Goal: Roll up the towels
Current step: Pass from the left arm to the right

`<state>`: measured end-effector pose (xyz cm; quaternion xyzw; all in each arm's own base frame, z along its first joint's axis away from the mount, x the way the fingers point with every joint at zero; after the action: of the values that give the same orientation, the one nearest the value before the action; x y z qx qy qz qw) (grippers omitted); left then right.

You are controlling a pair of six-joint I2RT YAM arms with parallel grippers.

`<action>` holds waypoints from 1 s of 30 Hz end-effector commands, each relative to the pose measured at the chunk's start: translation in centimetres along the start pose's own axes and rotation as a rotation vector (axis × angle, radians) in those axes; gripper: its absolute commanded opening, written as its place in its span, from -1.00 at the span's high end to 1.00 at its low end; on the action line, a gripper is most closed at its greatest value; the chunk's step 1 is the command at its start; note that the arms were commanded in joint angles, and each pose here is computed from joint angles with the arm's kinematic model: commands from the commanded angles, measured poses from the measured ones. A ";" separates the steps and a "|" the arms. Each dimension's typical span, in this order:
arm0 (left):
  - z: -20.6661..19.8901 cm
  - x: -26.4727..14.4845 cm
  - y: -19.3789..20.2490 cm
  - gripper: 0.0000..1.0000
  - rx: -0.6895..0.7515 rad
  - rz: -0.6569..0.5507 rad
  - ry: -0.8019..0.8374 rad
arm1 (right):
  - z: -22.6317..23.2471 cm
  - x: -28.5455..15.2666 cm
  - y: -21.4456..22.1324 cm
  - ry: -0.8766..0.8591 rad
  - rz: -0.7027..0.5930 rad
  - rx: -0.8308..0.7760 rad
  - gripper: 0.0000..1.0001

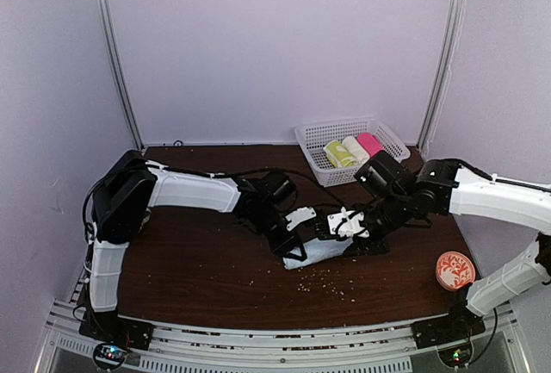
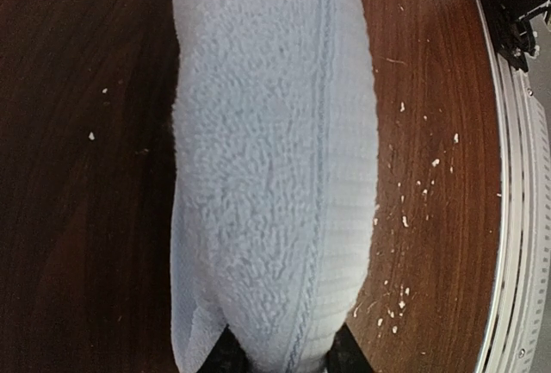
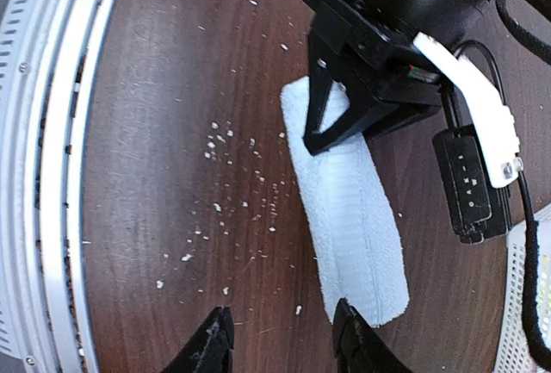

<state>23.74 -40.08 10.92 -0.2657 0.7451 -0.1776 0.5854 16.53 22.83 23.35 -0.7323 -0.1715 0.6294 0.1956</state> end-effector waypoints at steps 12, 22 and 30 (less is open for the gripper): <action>-0.8 3.1 7.1 0.69 -0.201 0.261 0.169 | -1.4 3.7 -0.1 0.203 0.072 -0.024 -0.26; -0.5 3.0 6.9 0.69 -0.191 0.266 0.145 | -1.9 8.9 -0.2 0.196 0.151 -0.106 -0.39; -0.4 2.9 6.5 0.63 -0.176 0.255 0.141 | -2.3 12.2 0.4 0.189 0.222 -0.138 -0.49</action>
<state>23.57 -39.62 10.53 -0.2725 0.7803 -0.1769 0.5345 19.90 27.53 13.65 -0.8022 -0.1116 0.5776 0.1019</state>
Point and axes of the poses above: each gripper's point midway between its finger pads, its own x axis out along the fingers, its own z axis along the line the jaws close on, y = z × x, the point moved 9 cm from there along -x, back along the fingers, and after that the axes turned 9 degrees about x, right-handed, at the moved point
